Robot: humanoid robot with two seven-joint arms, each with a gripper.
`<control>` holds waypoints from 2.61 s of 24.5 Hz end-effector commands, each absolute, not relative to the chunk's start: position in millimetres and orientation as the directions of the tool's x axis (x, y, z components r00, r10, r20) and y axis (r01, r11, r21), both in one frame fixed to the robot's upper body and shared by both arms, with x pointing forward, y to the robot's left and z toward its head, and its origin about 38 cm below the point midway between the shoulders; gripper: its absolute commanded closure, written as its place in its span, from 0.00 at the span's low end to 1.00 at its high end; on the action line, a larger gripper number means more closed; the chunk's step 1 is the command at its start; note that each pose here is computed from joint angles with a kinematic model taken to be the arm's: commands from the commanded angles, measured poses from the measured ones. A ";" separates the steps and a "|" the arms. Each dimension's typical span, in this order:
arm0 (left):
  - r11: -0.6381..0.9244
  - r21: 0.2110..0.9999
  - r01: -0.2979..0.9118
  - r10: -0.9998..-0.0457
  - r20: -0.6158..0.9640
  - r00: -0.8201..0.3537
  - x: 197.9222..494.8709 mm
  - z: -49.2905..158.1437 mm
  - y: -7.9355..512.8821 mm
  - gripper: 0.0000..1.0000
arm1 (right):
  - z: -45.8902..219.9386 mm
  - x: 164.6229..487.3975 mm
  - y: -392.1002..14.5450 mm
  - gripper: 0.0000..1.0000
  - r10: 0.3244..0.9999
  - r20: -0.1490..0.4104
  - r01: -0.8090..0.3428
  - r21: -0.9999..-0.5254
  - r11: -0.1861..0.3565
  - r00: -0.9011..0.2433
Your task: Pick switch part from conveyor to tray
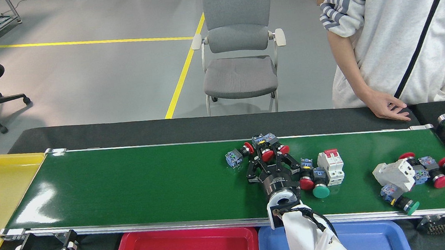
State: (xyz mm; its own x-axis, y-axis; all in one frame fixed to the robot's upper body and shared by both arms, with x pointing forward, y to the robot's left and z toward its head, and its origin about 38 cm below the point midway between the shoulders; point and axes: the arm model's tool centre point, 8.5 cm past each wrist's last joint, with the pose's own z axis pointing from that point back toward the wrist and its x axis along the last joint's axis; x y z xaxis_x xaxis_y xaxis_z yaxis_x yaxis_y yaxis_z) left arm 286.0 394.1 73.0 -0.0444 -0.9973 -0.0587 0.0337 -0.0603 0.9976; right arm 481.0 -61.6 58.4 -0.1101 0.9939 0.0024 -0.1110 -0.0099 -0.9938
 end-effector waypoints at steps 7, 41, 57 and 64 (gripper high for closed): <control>-0.077 0.997 0.019 -0.996 -0.076 -0.050 285.9 80.0 398.1 0.00 | 98.2 422.2 -6.2 0.99 0.887 0.002 0.067 -0.997 0.036 -0.462; -0.119 0.989 0.087 -0.972 -0.098 -0.215 342.1 55.4 400.2 0.00 | 75.2 338.6 -34.4 0.02 0.929 0.148 0.020 -0.986 0.164 -0.339; -0.080 0.970 0.230 -0.993 -0.058 -0.102 391.6 31.9 454.8 0.00 | 51.8 339.8 -21.1 0.03 0.926 0.054 -0.039 -0.998 0.043 -0.373; -0.061 0.965 0.254 -0.995 -0.038 -0.095 393.9 23.7 458.4 0.58 | 54.3 343.0 4.4 0.03 0.905 0.041 -0.054 -0.998 0.020 -0.423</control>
